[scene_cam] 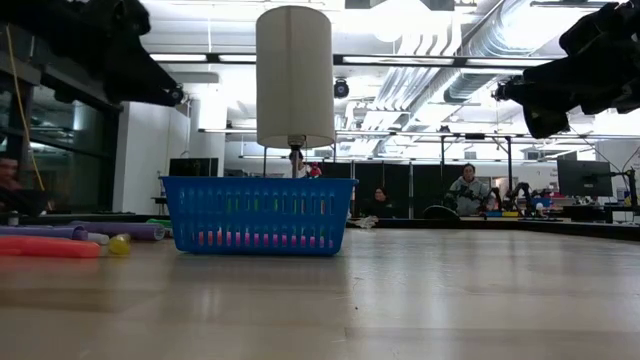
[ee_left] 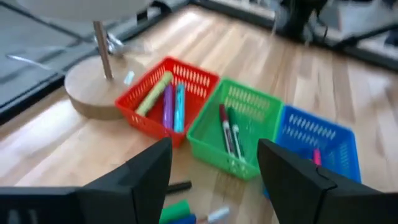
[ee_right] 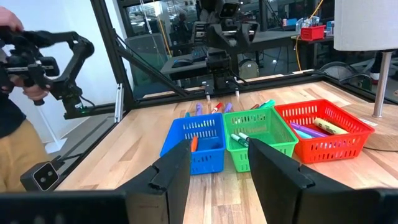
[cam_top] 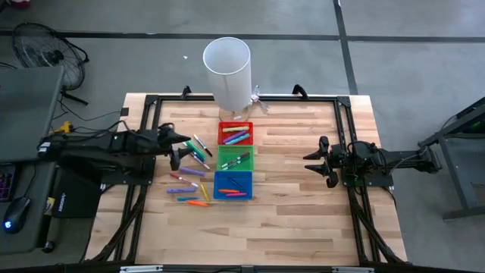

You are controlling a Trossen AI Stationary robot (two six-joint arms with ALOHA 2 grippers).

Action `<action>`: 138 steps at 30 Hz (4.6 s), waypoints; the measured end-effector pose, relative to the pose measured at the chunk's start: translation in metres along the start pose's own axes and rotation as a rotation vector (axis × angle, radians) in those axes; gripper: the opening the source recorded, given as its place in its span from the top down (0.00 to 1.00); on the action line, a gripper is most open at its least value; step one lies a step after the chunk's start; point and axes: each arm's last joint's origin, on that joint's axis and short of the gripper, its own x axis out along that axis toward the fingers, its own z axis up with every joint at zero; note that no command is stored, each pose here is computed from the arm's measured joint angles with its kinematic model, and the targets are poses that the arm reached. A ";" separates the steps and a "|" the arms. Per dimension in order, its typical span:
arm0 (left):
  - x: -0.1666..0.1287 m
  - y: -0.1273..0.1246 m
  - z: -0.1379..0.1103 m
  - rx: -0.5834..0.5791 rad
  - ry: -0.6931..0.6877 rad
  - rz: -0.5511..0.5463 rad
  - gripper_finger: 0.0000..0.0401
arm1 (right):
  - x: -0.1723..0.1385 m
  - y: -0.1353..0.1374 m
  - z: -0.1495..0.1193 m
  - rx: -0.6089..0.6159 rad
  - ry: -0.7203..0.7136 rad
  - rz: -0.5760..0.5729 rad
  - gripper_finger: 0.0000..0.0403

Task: Pick & Place Markers
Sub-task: Put the top violet highlighter into the red bin

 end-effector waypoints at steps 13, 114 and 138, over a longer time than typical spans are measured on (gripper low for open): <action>0.017 -0.019 0.027 0.123 0.477 0.029 0.42 | 0.000 0.000 0.000 0.000 0.000 0.000 0.63; 0.125 -0.033 -0.073 0.632 0.990 -0.213 0.85 | 0.000 0.000 0.000 0.000 0.000 0.000 0.63; 0.115 -0.045 -0.025 0.556 0.913 -0.186 0.82 | 0.000 0.000 0.000 -0.002 0.000 0.000 0.63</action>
